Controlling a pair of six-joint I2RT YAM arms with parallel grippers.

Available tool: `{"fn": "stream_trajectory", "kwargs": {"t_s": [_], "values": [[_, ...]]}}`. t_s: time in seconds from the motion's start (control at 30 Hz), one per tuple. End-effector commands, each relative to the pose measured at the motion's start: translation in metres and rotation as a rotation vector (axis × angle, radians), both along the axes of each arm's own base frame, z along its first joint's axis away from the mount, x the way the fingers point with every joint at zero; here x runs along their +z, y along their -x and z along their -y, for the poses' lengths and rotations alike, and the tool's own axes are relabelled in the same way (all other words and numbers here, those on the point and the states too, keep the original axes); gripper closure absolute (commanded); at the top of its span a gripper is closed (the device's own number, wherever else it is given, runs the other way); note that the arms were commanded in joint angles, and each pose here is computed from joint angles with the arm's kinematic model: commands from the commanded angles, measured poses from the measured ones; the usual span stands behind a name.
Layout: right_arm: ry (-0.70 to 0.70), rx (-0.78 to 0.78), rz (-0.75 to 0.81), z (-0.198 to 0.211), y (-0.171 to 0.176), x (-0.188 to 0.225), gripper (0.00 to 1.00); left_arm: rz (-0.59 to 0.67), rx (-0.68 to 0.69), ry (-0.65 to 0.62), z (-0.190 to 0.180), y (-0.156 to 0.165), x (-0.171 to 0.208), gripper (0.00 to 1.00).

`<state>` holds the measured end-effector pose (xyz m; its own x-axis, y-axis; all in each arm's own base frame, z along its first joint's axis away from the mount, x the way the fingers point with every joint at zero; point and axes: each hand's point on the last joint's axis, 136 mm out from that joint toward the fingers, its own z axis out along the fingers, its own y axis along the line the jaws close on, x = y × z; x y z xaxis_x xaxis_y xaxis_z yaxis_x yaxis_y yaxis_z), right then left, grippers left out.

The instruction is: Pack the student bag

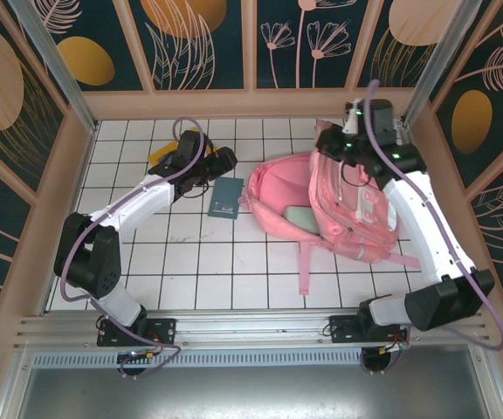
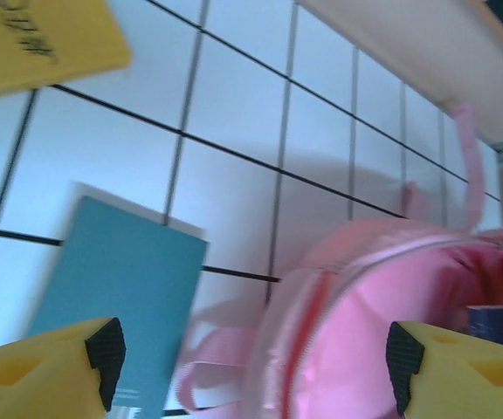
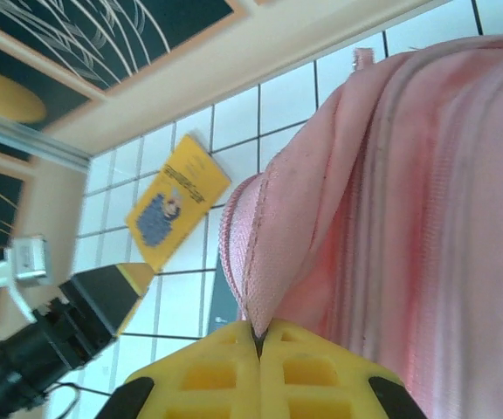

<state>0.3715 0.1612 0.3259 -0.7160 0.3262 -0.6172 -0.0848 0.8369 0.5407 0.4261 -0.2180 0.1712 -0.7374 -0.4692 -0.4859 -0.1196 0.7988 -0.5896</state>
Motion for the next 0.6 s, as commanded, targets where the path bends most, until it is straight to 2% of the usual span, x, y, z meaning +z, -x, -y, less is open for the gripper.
{"fn": "stream_trajectory", "kwargs": {"t_s": [0.0,0.2,0.23,0.3,0.4,0.5,0.57], "values": [[0.184,-0.069,0.025,0.006,-0.027,-0.019,1.0,-0.074,0.016,-0.102,-0.016,0.004,-0.034,0.2],[0.264,-0.009,-0.058,-0.024,-0.049,-0.079,1.0,-0.13,0.014,-0.109,-0.018,0.004,-0.063,0.2],[0.279,-0.009,-0.067,-0.027,-0.053,-0.085,0.97,-0.131,0.015,-0.111,-0.019,0.004,-0.064,0.2],[0.305,-0.005,-0.079,-0.034,-0.059,-0.094,0.76,-0.132,0.017,-0.116,-0.022,0.004,-0.065,0.2],[0.396,-0.044,-0.026,-0.039,-0.064,-0.078,0.54,-0.13,0.035,-0.117,-0.031,0.005,-0.064,0.2],[0.477,-0.055,0.092,-0.058,-0.057,-0.044,0.45,-0.121,0.065,-0.093,-0.047,0.006,-0.059,0.2],[0.476,-0.023,0.119,-0.079,-0.051,-0.035,0.42,-0.114,0.091,-0.086,-0.058,0.007,-0.058,0.2]]}}
